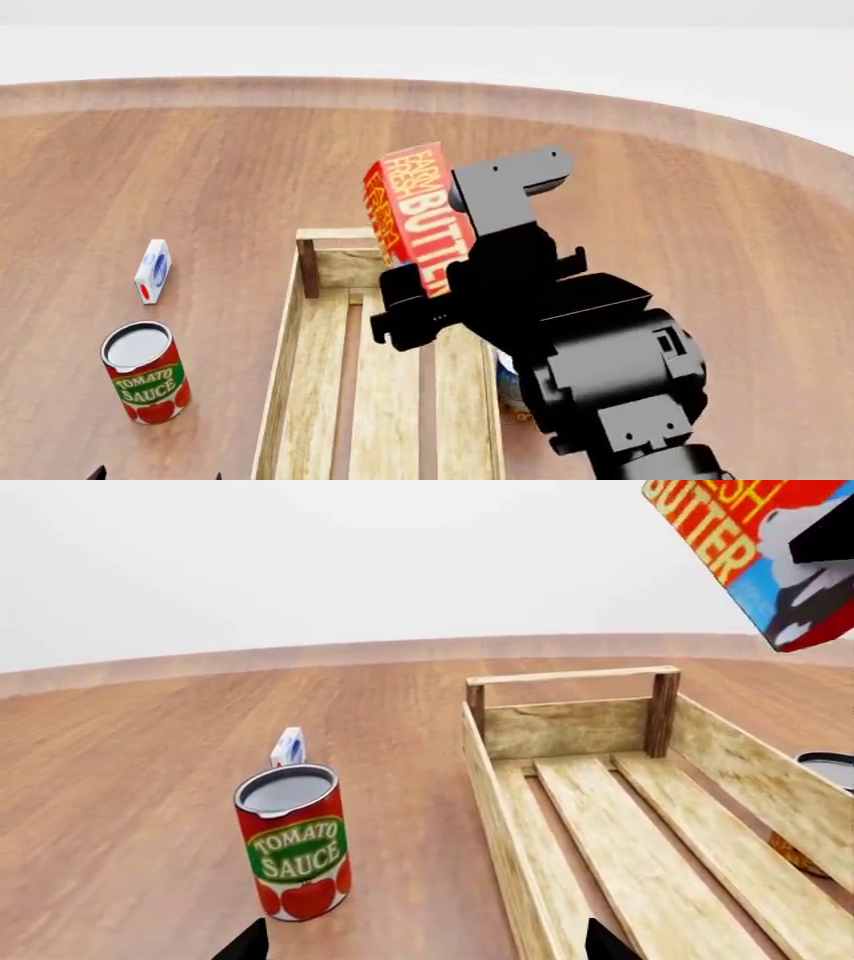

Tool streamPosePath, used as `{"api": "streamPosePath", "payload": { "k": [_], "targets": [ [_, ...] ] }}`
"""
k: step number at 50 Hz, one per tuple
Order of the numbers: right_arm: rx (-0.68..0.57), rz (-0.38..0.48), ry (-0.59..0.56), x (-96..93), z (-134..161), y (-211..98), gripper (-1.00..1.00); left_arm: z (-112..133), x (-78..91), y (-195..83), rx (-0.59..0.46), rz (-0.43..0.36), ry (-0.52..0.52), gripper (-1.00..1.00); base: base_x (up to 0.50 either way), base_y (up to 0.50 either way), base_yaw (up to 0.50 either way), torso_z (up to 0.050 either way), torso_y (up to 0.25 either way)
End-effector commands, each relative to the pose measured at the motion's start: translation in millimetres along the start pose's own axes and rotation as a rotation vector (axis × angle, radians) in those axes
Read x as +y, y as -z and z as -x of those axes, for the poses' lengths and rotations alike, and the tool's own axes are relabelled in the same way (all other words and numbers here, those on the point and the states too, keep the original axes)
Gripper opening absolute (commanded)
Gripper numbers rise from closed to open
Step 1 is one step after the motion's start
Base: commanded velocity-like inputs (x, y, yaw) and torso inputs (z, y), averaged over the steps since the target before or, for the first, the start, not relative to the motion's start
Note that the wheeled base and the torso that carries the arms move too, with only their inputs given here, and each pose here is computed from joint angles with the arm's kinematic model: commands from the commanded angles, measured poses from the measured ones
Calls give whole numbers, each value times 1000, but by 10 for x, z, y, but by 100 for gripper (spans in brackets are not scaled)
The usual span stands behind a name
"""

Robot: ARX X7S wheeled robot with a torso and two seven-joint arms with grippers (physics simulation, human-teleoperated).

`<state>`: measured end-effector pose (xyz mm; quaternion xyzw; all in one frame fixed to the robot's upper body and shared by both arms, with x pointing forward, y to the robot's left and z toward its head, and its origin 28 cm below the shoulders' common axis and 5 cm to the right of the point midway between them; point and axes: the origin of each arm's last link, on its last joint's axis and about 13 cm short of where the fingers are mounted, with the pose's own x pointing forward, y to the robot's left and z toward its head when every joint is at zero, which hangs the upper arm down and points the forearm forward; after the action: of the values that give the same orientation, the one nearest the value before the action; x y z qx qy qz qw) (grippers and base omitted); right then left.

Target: Pick up the butter and put it in the tray.

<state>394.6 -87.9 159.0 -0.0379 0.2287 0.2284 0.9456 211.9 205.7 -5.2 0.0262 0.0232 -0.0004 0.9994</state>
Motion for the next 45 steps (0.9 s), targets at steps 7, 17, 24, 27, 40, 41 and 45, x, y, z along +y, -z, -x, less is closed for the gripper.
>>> {"api": "streamPosePath", "payload": {
  "k": [7,17,24,27,40,41,45],
  "targets": [
    [90,-13,-34,235,-311,133,-100,14,-1,6,-5,-1,0,100,0,0,0,0,0],
    [250,32,-32,313,-327,436,-100,20,-2,7,-5,1,2,100,0,0,0,2,1],
    [333,51,-35,344,-313,550,-100,25,4,8,-6,2,-1,100,0,0,0,0,1],
    [377,46,-24,348,-298,597,-100,19,-1,8,-6,2,0,100,0,0,0,0,0],
    [506,73,-62,354,-258,773,-100,17,1,10,-5,2,0,100,0,0,0,0,1],
    [506,73,-62,354,-258,775,-100,18,0,11,-5,2,0,100,0,0,0,0,0],
    [518,82,-66,352,-254,785,-100,15,0,12,-4,3,0,100,0,0,1,0,3]
  ]
}}
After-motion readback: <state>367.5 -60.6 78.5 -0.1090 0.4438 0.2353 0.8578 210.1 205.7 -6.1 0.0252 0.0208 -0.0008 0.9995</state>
